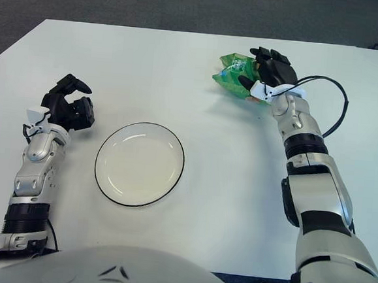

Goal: Put the snack into the plate.

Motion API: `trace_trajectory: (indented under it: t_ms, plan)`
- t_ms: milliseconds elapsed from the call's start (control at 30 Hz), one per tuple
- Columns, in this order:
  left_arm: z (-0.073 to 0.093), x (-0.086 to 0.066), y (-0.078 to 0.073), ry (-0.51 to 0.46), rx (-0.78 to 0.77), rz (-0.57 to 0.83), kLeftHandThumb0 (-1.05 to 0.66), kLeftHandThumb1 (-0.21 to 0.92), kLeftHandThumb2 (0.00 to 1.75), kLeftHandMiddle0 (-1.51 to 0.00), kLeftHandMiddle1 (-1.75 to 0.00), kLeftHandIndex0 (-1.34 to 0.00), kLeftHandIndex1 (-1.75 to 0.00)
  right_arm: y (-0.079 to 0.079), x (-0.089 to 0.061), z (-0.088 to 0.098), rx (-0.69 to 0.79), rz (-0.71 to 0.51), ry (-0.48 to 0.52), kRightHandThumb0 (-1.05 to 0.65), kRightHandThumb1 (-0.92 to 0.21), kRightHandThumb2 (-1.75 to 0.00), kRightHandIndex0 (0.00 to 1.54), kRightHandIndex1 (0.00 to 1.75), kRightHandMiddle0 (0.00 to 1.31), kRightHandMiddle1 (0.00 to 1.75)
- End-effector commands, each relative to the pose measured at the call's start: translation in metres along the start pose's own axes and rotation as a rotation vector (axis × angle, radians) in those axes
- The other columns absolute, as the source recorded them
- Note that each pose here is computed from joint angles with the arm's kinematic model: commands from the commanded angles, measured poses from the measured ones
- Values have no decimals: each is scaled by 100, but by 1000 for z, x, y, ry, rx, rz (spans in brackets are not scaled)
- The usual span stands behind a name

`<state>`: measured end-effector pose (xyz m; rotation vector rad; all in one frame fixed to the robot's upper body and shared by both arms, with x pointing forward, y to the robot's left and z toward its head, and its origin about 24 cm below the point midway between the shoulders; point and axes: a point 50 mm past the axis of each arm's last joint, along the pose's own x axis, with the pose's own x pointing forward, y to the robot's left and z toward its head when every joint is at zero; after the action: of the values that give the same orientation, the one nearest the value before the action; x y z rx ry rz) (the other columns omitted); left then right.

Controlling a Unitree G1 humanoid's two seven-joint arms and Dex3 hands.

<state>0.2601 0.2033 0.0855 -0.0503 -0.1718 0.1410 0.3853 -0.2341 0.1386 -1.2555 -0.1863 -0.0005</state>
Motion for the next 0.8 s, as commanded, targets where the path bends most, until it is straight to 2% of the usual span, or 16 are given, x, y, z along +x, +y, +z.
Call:
trace_trajectory:
  t_ms: [0, 467, 767]
  plan:
    - [-19, -14, 6, 79, -6, 31, -50, 27, 138, -130, -175, -65, -175, 0, 6, 5, 19, 13, -6, -105, -92, -98, 0, 0, 0, 40]
    - [-19, -14, 8, 76, -12, 42, -50, 27, 138, -131, -175, -65, -175, 23, 3, 2, 25, 126, 24, -105, -92, -91, 0, 0, 0, 49]
    - [-18, -14, 8, 72, -16, 51, -50, 27, 138, -130, -175, -65, -175, 37, -1, 1, 19, 180, 43, -105, -92, -86, 4, 2, 0, 68]
